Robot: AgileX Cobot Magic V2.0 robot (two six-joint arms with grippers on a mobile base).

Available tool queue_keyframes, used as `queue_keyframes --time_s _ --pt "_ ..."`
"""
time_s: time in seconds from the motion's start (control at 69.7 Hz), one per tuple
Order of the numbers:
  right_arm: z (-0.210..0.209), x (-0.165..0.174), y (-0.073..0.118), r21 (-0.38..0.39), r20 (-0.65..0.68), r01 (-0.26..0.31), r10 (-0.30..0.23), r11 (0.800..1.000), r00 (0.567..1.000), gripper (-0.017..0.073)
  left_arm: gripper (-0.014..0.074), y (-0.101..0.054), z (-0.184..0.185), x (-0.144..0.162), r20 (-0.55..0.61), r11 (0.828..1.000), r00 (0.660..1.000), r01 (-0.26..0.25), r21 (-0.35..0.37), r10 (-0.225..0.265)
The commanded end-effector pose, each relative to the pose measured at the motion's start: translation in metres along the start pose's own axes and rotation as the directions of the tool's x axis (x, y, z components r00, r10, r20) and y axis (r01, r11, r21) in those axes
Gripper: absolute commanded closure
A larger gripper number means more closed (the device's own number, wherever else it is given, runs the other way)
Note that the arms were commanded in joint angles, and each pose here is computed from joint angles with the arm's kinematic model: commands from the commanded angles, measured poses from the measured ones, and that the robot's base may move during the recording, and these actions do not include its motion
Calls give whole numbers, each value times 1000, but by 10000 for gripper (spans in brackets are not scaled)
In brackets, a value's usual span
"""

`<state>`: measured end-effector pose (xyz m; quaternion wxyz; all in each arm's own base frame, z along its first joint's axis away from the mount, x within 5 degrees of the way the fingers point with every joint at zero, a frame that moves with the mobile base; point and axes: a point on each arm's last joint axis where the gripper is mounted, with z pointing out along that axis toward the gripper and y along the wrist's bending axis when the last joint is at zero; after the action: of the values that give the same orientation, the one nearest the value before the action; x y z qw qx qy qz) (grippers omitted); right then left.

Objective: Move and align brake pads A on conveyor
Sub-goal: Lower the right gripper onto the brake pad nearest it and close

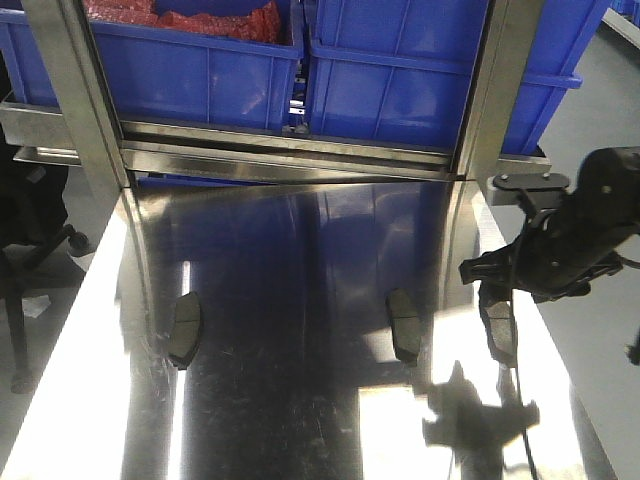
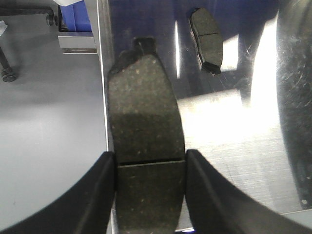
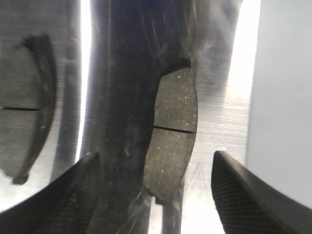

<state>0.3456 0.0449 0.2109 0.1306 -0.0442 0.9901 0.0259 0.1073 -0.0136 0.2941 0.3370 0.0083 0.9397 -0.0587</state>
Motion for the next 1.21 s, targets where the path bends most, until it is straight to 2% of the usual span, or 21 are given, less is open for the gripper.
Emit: queue_keyframes --time_s 0.0,0.1,0.287,0.746,1.191 --pt "-7 -16 0 7 11 6 -6 1000 1000 83 600 -2 -6 -11 91 1000 996 12 15 -13" --pt "3 -24 -1 23 -28 13 -12 1000 1000 83 600 -2 -6 -11 91 1000 996 12 15 -13" --pt "13 -33 -6 72 -55 -8 12 997 998 83 600 -2 -6 -11 91 1000 996 12 15 -13" --pt "29 -32 -6 80 -104 -67 75 995 992 94 600 -2 -6 -11 91 1000 996 12 15 -13" --pt "34 -32 -5 68 -113 -89 96 994 989 208 600 -2 -6 -11 91 1000 996 12 15 -13"
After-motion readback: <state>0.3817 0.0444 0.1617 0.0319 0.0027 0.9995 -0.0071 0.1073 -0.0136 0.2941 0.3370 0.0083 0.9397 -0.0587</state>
